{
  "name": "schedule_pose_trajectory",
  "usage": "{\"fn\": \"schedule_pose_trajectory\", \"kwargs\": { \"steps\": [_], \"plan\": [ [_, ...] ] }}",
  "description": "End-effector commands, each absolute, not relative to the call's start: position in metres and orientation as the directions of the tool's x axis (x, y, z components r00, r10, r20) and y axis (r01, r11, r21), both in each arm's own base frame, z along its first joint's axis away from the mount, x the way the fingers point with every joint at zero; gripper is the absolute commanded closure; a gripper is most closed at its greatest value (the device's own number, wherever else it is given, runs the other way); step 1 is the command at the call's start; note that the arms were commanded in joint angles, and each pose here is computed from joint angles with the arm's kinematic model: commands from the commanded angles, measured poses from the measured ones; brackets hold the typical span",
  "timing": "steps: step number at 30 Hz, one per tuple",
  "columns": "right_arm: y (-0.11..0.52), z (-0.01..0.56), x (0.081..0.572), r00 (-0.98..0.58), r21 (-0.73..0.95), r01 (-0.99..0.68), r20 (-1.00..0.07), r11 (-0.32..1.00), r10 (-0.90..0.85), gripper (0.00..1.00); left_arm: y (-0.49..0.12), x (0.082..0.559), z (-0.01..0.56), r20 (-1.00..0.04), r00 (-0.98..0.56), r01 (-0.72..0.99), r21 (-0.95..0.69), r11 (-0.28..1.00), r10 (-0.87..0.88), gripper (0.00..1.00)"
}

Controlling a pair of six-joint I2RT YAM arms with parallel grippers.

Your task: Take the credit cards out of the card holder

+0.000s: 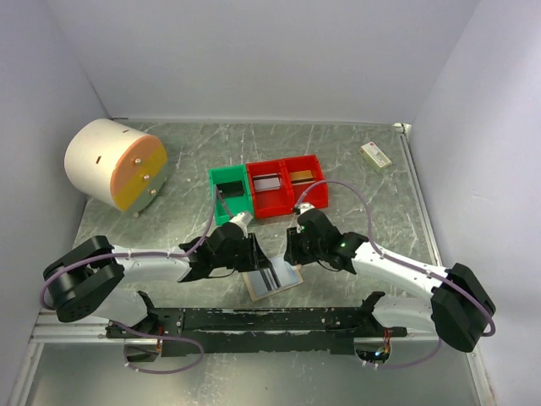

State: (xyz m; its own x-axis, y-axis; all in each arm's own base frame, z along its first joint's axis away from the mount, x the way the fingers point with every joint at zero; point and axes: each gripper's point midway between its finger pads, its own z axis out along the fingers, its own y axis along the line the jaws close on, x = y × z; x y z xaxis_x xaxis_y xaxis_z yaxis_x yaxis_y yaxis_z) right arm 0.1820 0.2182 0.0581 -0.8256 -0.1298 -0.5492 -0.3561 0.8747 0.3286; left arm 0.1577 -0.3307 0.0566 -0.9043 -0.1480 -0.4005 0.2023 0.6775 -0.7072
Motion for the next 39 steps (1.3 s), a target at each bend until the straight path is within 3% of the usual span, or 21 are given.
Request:
{"fn": "schedule_pose_trajectory", "kwargs": {
  "steps": [1,17,26,39],
  "plan": [
    [0.238,0.070,0.176,-0.792,0.380,-0.482,-0.573,0.789,-0.208,0.66,-0.322,0.155,0.052,-0.419,-0.897,0.210,-0.680,0.702,-0.138,0.61],
    [0.211,0.009,0.157,-0.887,0.332,-0.347,-0.420,0.877,-0.192,0.68,-0.345,0.143,0.035,-0.352,-0.916,0.128,-0.712,0.690,-0.193,0.55],
    [0.203,-0.012,0.136,-0.928,0.382,-0.266,-0.351,0.885,-0.127,0.70,-0.346,0.145,0.028,-0.367,-0.891,0.057,-0.676,0.735,-0.269,0.57],
    [0.199,-0.012,0.131,-0.931,0.400,-0.236,-0.353,0.886,-0.088,0.69,-0.355,0.137,0.032,-0.327,-0.875,0.034,-0.778,0.628,-0.357,0.63]
  ]
}}
